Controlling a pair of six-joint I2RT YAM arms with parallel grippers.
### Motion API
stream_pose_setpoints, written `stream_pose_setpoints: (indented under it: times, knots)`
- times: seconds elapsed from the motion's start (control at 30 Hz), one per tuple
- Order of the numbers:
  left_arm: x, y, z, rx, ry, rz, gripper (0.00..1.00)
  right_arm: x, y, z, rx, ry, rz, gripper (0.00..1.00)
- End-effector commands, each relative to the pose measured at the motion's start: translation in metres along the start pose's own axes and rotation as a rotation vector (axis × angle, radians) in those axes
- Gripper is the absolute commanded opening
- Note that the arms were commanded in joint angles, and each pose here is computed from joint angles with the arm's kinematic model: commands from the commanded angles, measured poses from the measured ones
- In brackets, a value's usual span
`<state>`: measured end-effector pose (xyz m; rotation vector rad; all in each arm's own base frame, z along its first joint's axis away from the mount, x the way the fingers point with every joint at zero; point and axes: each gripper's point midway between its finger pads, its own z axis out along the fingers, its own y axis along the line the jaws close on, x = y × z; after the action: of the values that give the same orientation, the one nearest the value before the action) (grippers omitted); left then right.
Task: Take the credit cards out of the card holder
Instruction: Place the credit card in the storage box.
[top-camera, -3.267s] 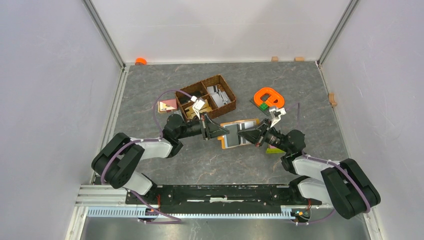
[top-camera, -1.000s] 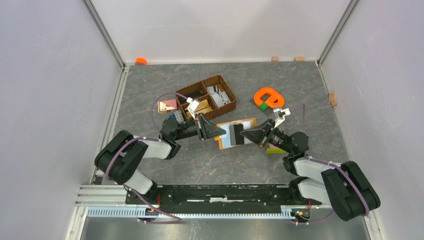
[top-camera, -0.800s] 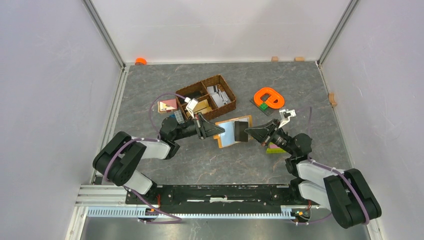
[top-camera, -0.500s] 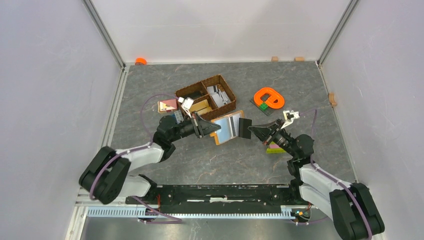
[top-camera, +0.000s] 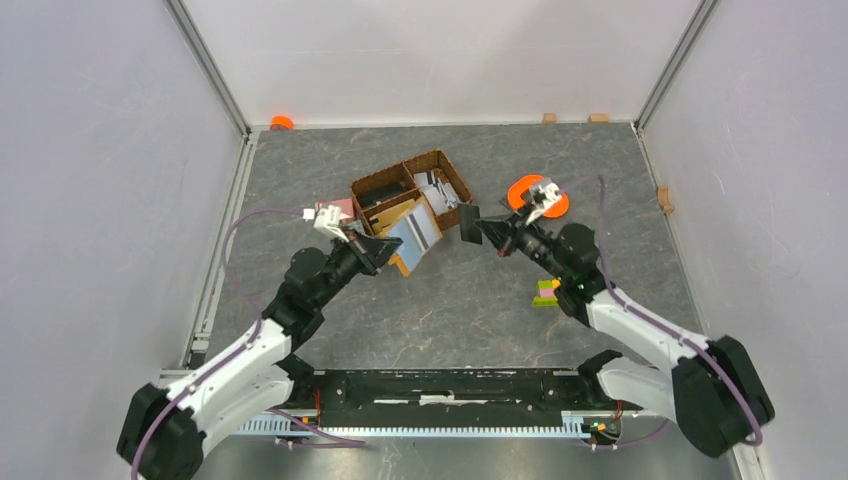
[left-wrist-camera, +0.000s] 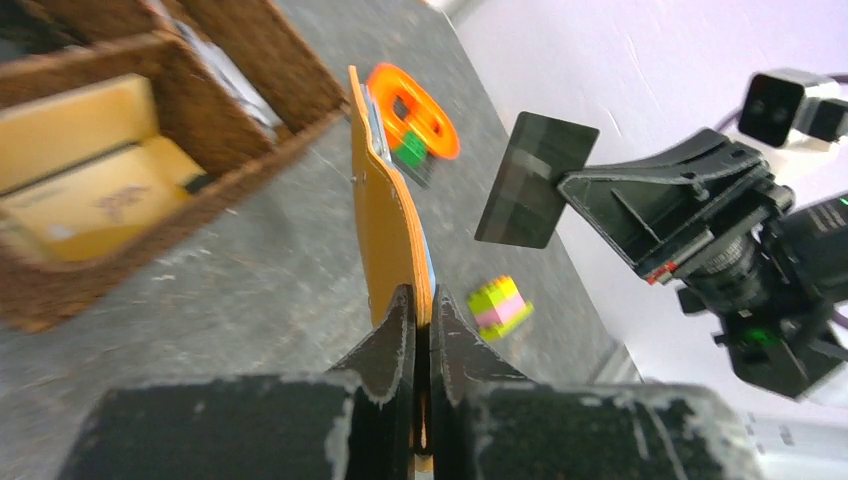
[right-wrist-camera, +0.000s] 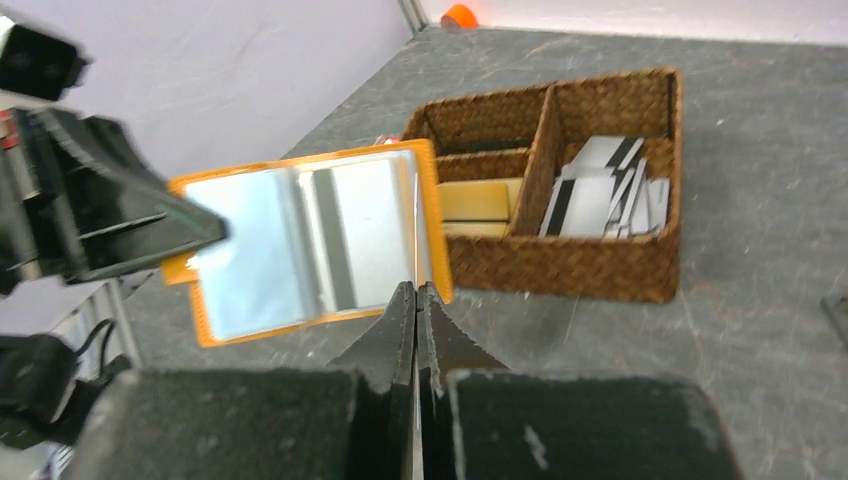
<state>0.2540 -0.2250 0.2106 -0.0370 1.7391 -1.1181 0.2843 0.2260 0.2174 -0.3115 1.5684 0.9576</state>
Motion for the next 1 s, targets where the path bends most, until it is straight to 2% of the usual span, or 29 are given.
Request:
stream_pose_setpoints:
  times: [0.0,0.1,0.3,0.4,0.53,0.63,0.8,0.97]
  knots:
    - [-0.035,0.047,-0.027,-0.273,-0.216,-0.004,0.02,-0.014,-0.02,0.039,0.109,0.053,-0.143,0.0]
    - [-0.046,0.058,-0.04,-0.346,-0.292,-0.033,0.02,-0.018,-0.024,0.072,0.125,0.101,-0.228,0.0]
    - [-0.053,0.056,-0.048,-0.348,-0.332,-0.045,0.02,-0.025,-0.015,0.123,0.115,0.098,-0.445,0.0]
    - [-0.054,0.058,-0.052,-0.352,-0.349,-0.056,0.02,-0.017,-0.01,0.148,0.075,0.126,-0.594,0.0]
    - [-0.052,0.061,-0.054,-0.354,-0.366,-0.078,0.02,-0.006,-0.009,0.19,0.018,0.191,-0.66,0.0]
    - [-0.054,0.064,-0.058,-0.363,-0.389,-0.083,0.02,0.003,-0.008,0.218,0.001,0.224,-0.779,0.0]
    - [-0.059,0.065,-0.065,-0.373,-0.417,-0.078,0.02,0.006,-0.018,0.245,0.024,0.201,-0.922,0.0]
    - [-0.059,0.06,-0.065,-0.357,-0.409,-0.079,0.02,0.005,-0.038,0.267,0.088,0.237,-1.045,0.0]
